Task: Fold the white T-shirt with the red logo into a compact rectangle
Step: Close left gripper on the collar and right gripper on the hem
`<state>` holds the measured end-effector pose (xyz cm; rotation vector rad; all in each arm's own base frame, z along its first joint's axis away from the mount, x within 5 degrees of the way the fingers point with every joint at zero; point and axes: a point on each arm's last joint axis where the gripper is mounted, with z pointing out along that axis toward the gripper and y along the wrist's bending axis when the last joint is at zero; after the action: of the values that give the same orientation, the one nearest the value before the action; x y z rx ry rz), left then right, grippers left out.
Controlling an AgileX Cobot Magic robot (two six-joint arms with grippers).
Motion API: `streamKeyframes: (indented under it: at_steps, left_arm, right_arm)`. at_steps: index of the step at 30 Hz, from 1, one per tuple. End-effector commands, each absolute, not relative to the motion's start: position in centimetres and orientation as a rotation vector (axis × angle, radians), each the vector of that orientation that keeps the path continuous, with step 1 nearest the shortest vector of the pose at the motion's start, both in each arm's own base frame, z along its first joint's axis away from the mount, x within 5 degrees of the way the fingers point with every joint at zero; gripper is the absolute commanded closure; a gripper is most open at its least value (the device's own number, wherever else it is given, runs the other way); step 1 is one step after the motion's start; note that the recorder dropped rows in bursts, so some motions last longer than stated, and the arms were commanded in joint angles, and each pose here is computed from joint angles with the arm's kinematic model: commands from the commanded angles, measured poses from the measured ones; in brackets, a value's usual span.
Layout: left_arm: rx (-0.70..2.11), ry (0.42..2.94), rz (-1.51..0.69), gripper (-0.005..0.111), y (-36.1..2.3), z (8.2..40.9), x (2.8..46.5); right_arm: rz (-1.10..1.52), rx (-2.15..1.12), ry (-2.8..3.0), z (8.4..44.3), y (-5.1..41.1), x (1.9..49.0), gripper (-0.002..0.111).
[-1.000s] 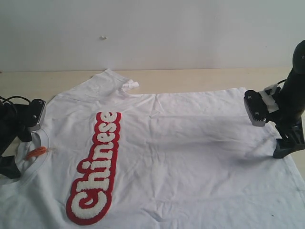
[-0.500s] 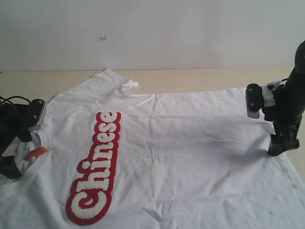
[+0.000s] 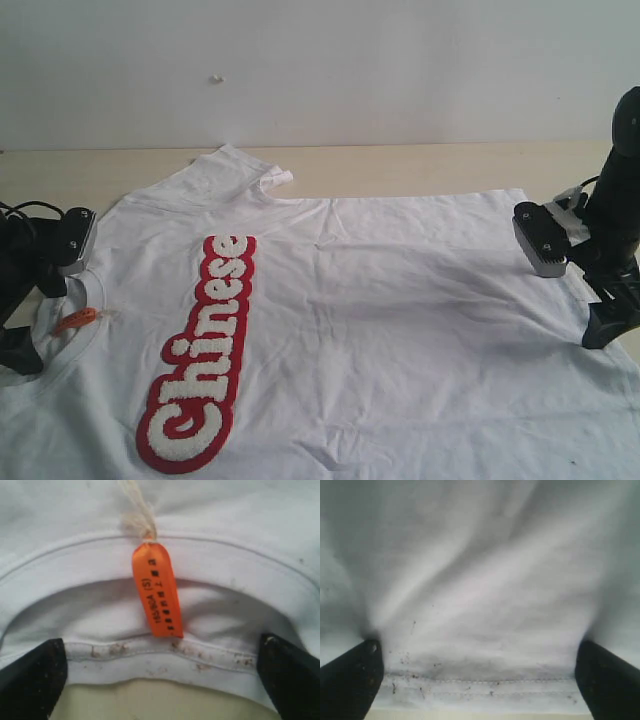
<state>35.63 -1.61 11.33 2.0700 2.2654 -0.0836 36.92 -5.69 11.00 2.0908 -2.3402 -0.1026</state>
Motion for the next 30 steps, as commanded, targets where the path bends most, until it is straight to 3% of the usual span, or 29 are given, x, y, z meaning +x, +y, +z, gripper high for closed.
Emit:
streamKeyframes:
  at_steps: [1,15,30]
  left_arm:
    - [2.089,2.267,-0.087,0.002,-1.4,10.5,35.4]
    - [2.117,2.297,-0.16,0.002,-1.5,10.5,34.8]
    - [2.114,2.295,-0.154,0.002,-1.5,10.5,34.9]
  right_arm:
    - [-0.146,2.067,-2.296,9.8,-5.9,36.5,0.003]
    - [-0.011,1.875,-2.537,9.7,-6.1,37.4,0.003]
    - [-0.067,1.836,-2.613,9.8,-5.6,37.6,0.003]
